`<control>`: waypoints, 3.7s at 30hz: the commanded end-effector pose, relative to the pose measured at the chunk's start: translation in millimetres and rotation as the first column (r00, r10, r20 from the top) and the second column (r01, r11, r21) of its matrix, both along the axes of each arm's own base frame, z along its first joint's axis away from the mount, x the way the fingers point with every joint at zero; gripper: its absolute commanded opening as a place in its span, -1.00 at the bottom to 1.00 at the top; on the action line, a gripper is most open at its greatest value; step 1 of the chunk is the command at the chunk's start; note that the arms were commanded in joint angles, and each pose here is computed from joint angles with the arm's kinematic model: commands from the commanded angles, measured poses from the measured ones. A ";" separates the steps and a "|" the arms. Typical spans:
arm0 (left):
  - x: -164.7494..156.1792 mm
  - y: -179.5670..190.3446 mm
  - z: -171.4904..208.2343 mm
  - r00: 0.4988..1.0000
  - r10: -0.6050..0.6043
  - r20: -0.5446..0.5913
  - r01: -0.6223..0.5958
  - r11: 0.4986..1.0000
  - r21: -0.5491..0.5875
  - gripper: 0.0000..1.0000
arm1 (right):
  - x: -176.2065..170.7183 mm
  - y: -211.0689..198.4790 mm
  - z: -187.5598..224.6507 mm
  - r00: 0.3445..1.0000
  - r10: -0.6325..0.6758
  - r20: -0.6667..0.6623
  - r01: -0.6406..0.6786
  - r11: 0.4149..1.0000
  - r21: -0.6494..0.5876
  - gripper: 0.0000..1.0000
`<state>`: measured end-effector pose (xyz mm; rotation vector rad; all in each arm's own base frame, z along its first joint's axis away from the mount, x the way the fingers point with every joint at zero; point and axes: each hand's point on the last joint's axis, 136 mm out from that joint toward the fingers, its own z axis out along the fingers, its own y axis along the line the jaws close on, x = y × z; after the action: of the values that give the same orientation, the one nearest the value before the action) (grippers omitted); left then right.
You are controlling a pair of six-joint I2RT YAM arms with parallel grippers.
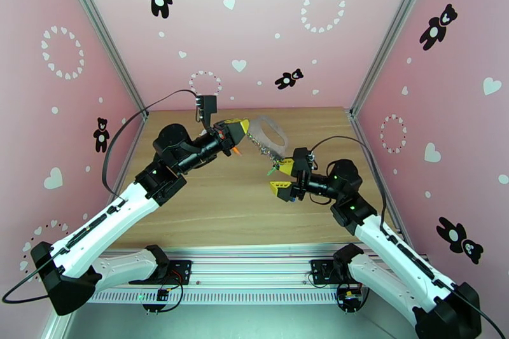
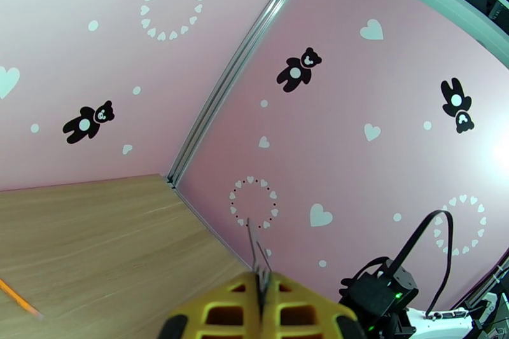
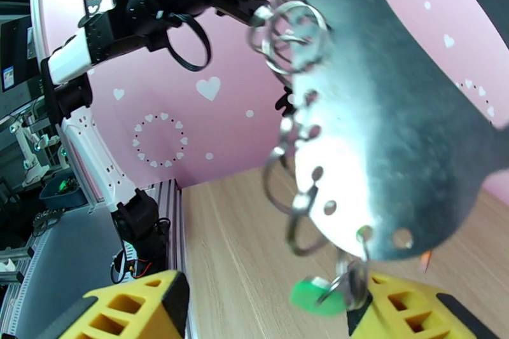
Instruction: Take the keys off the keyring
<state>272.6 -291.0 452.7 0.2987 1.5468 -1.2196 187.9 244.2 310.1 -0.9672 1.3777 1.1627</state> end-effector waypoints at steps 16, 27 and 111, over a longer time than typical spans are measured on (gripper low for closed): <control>-6.5 11.8 36.0 0.996 0.040 0.083 -0.036 0.998 -0.049 -1.00 | -9.3 1.6 14.8 0.999 0.041 0.020 -0.041 0.999 -0.012 -0.09; -6.1 16.0 33.2 0.995 0.058 0.080 -0.054 0.997 -0.053 -1.00 | 1.3 -1.3 12.6 1.000 -0.027 0.011 0.028 0.999 -0.043 -0.56; -66.6 -39.5 -138.2 0.757 -0.303 0.579 0.071 0.919 0.388 -0.27 | -4.3 26.0 13.0 0.679 0.053 -0.732 -0.393 0.868 -0.302 -1.00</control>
<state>207.0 -326.5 295.7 1.0363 1.1868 -0.8421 189.4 268.9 309.8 -1.0829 2.3340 1.5122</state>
